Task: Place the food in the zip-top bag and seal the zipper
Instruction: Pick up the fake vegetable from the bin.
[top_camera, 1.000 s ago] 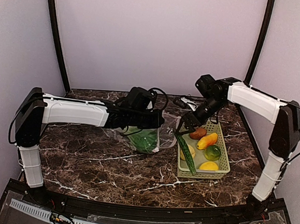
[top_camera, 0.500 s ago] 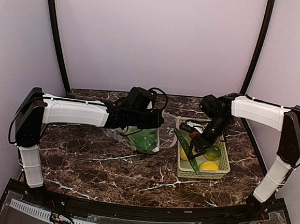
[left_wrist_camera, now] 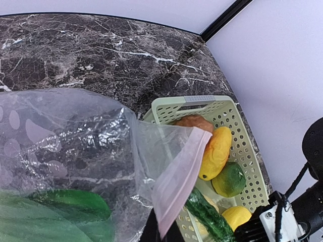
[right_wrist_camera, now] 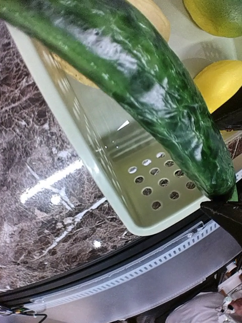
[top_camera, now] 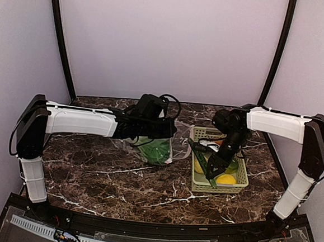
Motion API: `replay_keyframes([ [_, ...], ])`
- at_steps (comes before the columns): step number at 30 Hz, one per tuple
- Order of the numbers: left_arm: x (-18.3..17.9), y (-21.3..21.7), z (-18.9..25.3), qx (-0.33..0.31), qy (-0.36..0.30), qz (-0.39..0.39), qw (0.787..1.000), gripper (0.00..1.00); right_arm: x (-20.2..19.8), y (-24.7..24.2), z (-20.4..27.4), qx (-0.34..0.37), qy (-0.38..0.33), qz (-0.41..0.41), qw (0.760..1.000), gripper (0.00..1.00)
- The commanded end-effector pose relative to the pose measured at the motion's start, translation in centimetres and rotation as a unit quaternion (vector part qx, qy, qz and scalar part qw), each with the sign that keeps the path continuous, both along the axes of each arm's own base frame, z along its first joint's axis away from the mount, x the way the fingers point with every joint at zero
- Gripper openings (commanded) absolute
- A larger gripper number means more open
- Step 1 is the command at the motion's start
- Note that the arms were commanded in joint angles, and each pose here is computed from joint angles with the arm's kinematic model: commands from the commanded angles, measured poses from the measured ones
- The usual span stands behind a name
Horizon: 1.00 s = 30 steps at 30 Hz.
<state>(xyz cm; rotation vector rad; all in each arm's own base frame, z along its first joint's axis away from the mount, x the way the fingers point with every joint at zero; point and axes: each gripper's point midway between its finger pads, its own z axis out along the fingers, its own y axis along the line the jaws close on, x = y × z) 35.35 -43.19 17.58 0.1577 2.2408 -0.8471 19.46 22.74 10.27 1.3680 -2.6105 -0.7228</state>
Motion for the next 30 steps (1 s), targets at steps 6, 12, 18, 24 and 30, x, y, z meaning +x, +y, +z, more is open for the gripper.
replay_keyframes([
  [6, -0.2, 1.1, 1.5, -0.003, -0.014, 0.007, 1.000, 0.01, 0.1, -0.7, -0.3, -0.037, -0.007, 0.012, 0.999, 0.28],
  [12, -0.4, 1.1, 1.5, 0.001, -0.017, -0.001, 1.000, 0.01, 2.3, -1.0, 1.3, -0.039, -0.055, 0.002, 0.998, 0.23],
  [18, -1.1, 0.0, 1.9, 0.017, -0.037, -0.037, 0.999, 0.01, 2.6, 0.0, 1.3, -0.025, -0.014, 0.007, 1.000, 0.23],
  [24, -2.2, -1.2, 3.0, 0.039, -0.064, -0.068, 0.995, 0.01, 4.3, 1.3, 1.1, -0.019, -0.009, -0.001, 1.000, 0.25],
  [30, -2.6, -0.9, 3.7, 0.060, -0.079, -0.061, 0.993, 0.01, 5.0, 2.2, 1.6, -0.006, -0.007, -0.001, 1.000, 0.25],
])
